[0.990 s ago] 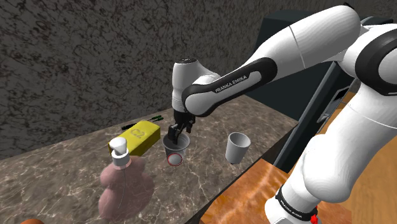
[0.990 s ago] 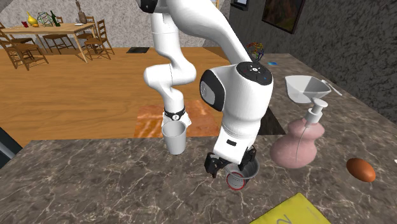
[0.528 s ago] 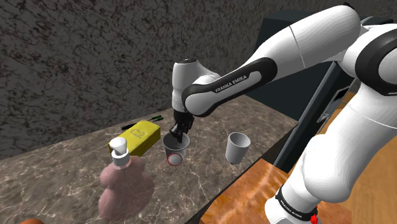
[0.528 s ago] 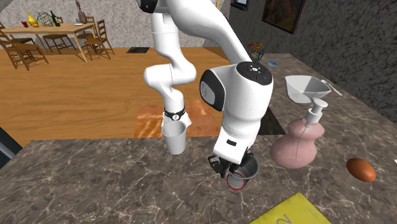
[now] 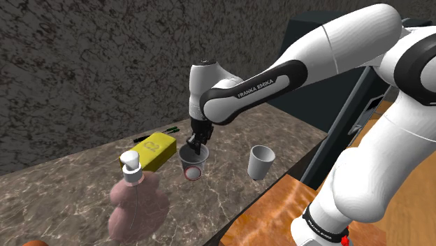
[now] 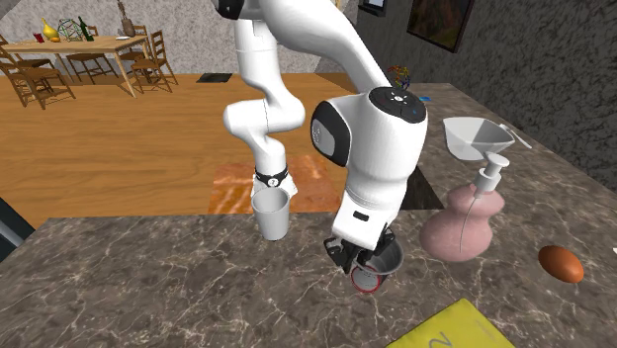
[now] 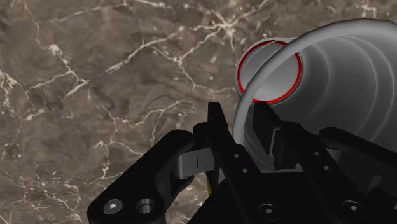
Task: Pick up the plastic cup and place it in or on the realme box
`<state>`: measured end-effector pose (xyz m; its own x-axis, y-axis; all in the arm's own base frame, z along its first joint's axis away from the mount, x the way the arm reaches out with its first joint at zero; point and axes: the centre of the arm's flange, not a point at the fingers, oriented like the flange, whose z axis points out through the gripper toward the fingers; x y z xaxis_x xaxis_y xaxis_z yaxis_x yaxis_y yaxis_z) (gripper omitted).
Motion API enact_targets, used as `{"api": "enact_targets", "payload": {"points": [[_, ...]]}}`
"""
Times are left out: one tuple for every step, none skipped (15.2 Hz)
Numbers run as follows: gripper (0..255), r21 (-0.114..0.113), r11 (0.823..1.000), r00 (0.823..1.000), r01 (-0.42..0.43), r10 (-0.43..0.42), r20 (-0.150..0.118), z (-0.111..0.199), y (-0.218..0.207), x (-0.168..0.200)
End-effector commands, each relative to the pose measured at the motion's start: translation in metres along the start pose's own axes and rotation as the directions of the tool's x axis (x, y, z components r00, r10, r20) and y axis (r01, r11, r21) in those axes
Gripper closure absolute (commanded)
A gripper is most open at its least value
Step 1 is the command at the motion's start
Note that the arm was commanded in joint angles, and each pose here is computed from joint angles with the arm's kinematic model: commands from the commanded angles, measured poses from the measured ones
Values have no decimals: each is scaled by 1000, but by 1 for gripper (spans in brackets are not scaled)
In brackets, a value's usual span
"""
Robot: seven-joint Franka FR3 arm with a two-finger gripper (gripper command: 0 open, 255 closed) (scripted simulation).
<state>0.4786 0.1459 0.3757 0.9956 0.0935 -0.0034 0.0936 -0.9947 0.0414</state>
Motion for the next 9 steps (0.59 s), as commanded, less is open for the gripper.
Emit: {"api": "enact_targets", "payload": {"points": [[255, 0, 1000, 1000, 0, 0, 0, -9, 1, 0], [255, 0, 1000, 1000, 0, 0, 0, -15, 1, 0], [255, 0, 1000, 1000, 0, 0, 0, -20, 1, 0], [255, 0, 1000, 1000, 0, 0, 0, -25, 1, 0], [255, 0, 1000, 1000, 0, 0, 0, -31, 1, 0], [255, 0, 1000, 1000, 0, 0, 0, -36, 2, 0], [255, 0, 1000, 1000, 0, 0, 0, -41, 2, 0], [255, 0, 1000, 1000, 0, 0, 0, -46, 2, 0], [255, 0, 1000, 1000, 0, 0, 0, -52, 2, 0]]}}
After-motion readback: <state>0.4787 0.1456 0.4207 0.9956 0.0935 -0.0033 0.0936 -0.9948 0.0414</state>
